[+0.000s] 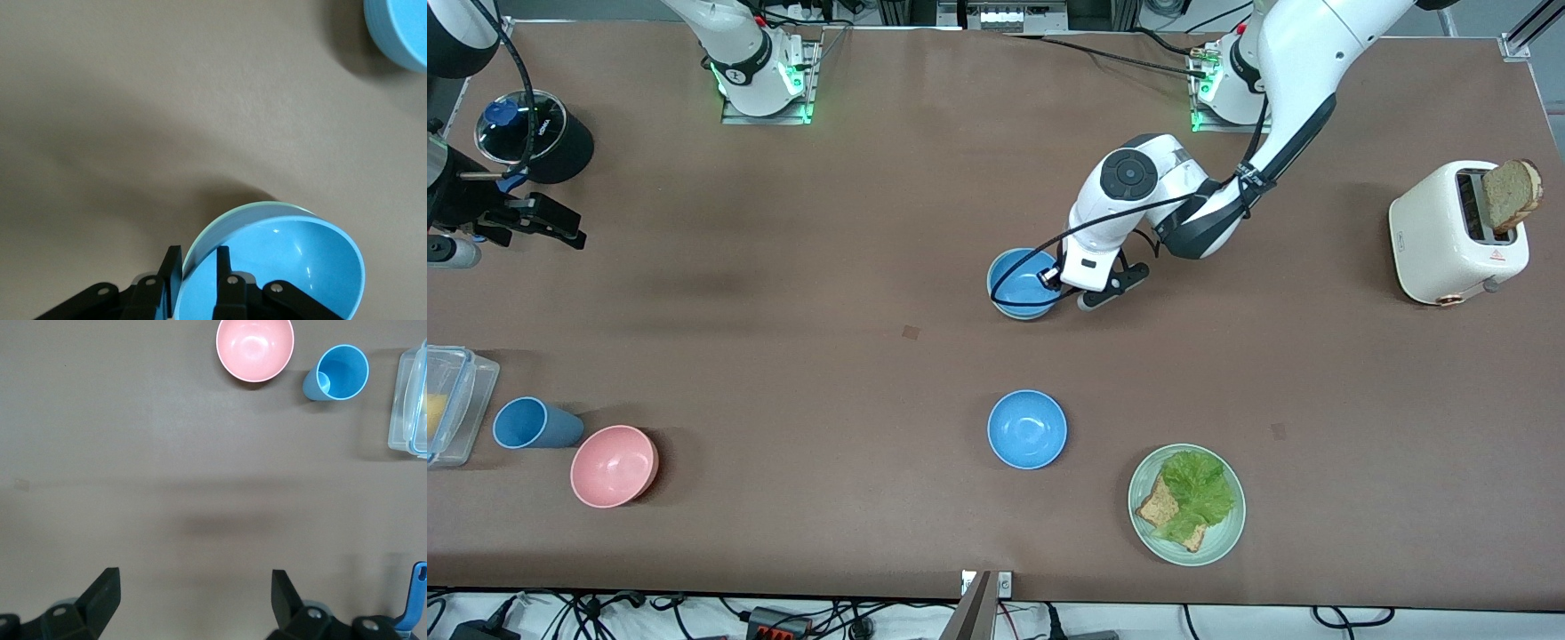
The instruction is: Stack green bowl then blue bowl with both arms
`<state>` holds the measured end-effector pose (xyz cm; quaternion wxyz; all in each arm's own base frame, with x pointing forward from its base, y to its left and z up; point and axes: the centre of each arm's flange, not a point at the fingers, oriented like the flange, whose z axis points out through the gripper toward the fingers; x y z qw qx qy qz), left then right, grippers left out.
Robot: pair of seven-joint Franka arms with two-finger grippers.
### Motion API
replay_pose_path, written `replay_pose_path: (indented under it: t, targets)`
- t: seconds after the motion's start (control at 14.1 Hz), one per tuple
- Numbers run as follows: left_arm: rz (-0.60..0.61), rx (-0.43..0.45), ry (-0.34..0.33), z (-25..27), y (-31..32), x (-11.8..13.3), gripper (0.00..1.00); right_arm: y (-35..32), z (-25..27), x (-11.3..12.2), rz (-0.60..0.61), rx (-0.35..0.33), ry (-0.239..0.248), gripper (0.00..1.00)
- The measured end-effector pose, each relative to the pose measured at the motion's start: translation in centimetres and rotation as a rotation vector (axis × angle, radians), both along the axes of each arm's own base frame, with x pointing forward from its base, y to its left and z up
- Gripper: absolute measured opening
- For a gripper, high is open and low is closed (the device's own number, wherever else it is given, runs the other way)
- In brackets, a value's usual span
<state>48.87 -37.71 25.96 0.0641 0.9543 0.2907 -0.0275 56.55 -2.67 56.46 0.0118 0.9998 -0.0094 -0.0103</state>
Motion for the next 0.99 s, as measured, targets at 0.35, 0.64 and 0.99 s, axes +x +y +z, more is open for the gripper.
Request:
replay_pose_path:
  t: [0.35, 0.64, 0.99]
  targets:
    - [0.028, 0.034, 0.015, 2.1, 0.4, 2.0, 0.31, 0.0, 0.0, 0.0, 0.000, 0.000, 0.000, 1.00]
    - [0.007, 0.038, 0.073, 4.2, 3.3, 4.7, 0.33, 0.0, 0.0, 0.0, -0.001, 0.000, 0.000, 1.00]
    - [-0.149, 0.041, 0.109, 9.2, 11.9, 10.1, 0.48, 0.0, 0.0, 0.0, -0.001, 0.000, 0.000, 1.00]
